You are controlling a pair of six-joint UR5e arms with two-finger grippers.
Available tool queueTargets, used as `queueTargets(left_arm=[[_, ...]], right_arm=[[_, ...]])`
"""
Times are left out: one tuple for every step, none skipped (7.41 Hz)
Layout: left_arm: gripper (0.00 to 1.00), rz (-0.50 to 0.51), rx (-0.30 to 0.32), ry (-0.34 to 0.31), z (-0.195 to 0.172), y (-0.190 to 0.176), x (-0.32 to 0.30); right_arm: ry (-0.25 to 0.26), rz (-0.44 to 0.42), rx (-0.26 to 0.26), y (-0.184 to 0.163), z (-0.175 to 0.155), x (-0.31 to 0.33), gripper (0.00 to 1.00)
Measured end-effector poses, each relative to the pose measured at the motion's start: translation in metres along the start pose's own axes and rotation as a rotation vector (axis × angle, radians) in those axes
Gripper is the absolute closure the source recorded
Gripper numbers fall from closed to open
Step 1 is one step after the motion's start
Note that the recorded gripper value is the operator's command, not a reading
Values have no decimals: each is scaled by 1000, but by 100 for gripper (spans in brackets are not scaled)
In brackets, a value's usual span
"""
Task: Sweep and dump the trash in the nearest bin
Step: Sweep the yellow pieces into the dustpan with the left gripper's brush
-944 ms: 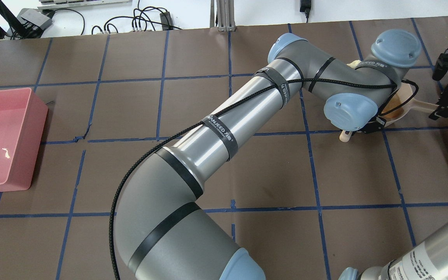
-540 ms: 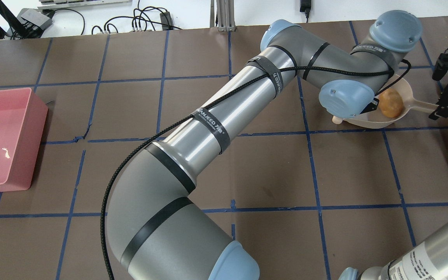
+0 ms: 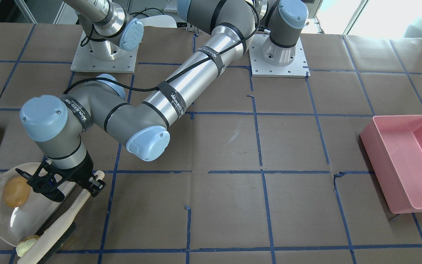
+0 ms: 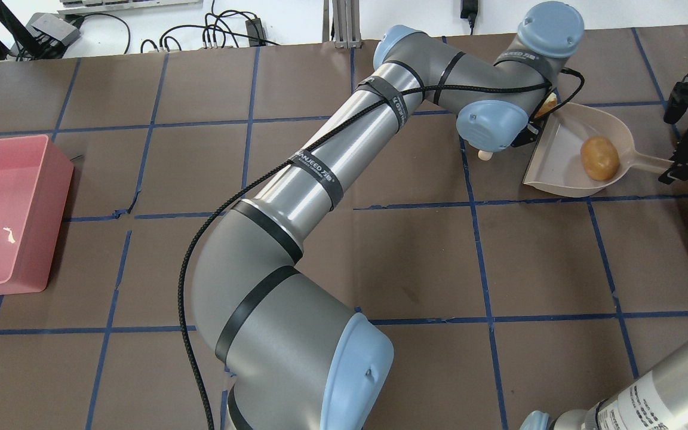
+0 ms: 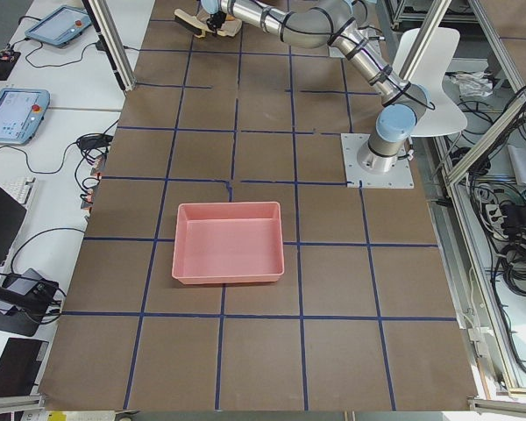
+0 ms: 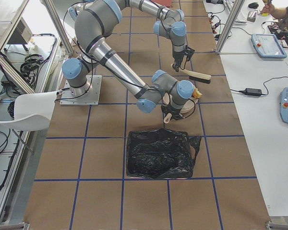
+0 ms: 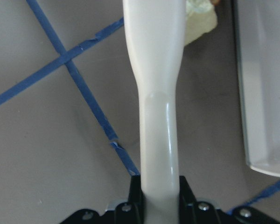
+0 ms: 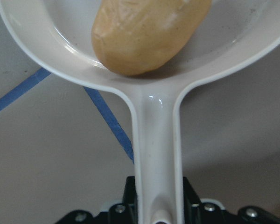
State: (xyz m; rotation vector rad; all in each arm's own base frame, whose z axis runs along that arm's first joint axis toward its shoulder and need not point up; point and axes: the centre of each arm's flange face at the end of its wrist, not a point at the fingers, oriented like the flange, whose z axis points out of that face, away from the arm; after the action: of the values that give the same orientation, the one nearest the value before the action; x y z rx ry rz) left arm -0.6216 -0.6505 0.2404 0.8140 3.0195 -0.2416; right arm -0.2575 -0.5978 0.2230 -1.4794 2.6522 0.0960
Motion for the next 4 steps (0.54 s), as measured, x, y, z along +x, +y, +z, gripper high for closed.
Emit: queueTargets(left_arm=[[99, 27, -3, -8, 11, -5, -19], [99, 73, -8, -15, 20, -7, -27], [98, 110, -12, -17, 26, -7, -30], [98, 131, -16, -8, 30, -7, -29]], right_arm=[[1, -2, 0, 0, 1, 2, 83], [7, -5, -3, 0, -1, 4, 83], [14, -8, -9, 1, -5, 7, 83], [17, -10, -15, 2, -7, 10, 83]])
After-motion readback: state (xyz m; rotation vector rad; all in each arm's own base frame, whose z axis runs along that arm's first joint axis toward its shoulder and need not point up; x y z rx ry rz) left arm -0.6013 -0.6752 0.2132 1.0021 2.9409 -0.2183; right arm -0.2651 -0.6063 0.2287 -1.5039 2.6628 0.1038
